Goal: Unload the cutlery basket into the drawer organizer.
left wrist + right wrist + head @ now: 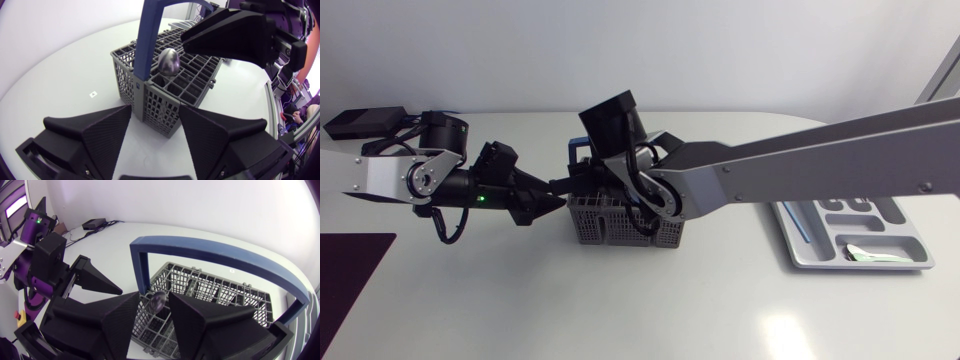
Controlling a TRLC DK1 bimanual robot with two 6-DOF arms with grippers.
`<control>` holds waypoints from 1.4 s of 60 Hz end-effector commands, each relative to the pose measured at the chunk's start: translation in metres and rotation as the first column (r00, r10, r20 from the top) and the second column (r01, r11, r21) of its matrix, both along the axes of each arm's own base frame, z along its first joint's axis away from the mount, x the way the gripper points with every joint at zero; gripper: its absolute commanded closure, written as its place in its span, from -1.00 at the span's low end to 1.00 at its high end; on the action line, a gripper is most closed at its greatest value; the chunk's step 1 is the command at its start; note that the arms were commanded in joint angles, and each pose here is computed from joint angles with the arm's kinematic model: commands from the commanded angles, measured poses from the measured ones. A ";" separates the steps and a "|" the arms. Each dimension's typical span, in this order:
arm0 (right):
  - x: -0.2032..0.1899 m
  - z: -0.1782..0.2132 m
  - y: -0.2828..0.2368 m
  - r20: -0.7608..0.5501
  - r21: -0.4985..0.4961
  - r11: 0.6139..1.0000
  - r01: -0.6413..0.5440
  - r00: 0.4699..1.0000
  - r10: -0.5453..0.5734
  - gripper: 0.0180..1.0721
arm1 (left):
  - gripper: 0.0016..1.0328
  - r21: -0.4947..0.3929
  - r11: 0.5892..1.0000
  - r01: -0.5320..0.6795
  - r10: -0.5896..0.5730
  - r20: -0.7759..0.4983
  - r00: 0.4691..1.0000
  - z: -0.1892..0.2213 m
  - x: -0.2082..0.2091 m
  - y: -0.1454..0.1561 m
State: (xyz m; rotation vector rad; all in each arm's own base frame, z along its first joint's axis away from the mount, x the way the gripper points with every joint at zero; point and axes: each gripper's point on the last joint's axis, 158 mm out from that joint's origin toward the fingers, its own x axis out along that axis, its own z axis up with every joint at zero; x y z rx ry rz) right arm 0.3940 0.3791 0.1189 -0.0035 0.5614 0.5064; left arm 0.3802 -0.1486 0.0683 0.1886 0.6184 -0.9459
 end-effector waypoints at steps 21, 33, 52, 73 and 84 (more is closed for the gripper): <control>0.010 -0.036 -0.004 -0.036 -0.041 0.998 0.048 0.998 -0.050 0.11 | -0.29 -0.014 0.999 0.032 -0.032 0.000 1.000 0.000 0.002 -0.010; 0.010 -0.042 0.004 -0.038 -0.042 0.999 0.028 0.999 -0.030 0.12 | -0.29 -0.015 0.999 0.036 -0.036 -0.003 0.999 -0.001 0.003 -0.013; 0.013 -0.036 0.006 -0.010 -0.031 0.999 0.017 1.000 -0.017 0.37 | -0.29 -0.013 0.999 0.036 -0.036 -0.005 0.999 -0.003 0.002 -0.012; 0.012 -0.037 0.006 -0.006 -0.031 0.999 0.009 1.000 -0.009 0.75 | -0.29 -0.014 0.999 0.040 -0.040 -0.007 0.999 -0.003 0.000 -0.014; 0.012 -0.032 0.006 0.021 -0.017 1.000 0.003 1.000 -0.002 0.81 | -0.29 -0.015 0.999 0.041 -0.041 -0.012 0.999 -0.004 -0.001 -0.014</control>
